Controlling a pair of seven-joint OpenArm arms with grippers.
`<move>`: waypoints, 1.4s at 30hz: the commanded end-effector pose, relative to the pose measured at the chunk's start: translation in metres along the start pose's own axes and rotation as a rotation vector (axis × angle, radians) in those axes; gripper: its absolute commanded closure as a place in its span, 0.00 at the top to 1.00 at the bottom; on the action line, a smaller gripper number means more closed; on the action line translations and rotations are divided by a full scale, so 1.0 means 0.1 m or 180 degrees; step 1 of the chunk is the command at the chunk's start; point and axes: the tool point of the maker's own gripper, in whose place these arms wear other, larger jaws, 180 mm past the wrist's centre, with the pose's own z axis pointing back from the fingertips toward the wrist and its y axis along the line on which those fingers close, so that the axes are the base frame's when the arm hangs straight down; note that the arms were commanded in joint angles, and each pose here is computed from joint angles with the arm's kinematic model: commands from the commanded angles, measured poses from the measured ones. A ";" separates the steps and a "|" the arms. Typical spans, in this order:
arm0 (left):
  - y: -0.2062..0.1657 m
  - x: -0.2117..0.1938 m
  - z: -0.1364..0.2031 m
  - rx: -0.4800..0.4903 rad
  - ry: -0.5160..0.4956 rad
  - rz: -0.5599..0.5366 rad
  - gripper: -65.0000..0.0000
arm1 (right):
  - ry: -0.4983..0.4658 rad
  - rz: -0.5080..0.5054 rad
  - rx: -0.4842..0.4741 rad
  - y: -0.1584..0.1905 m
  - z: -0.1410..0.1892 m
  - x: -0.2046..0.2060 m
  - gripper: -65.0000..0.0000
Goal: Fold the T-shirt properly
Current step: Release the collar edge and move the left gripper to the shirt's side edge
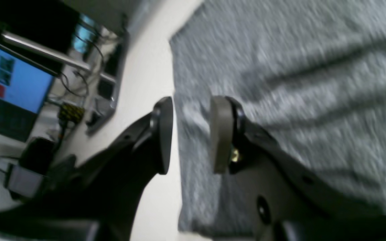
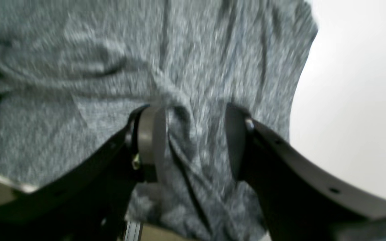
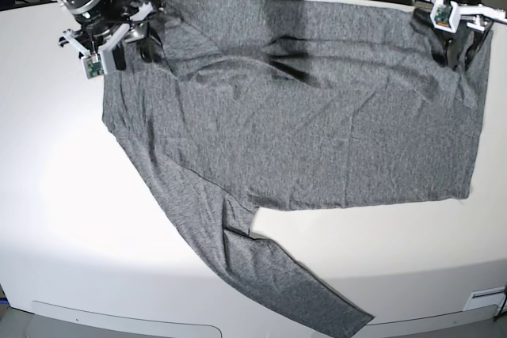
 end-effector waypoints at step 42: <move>1.74 0.12 -3.11 -0.0020 0.0680 0.1496 0.00 | -0.1351 -0.0353 -0.0063 0.01 -0.34 1.73 0.45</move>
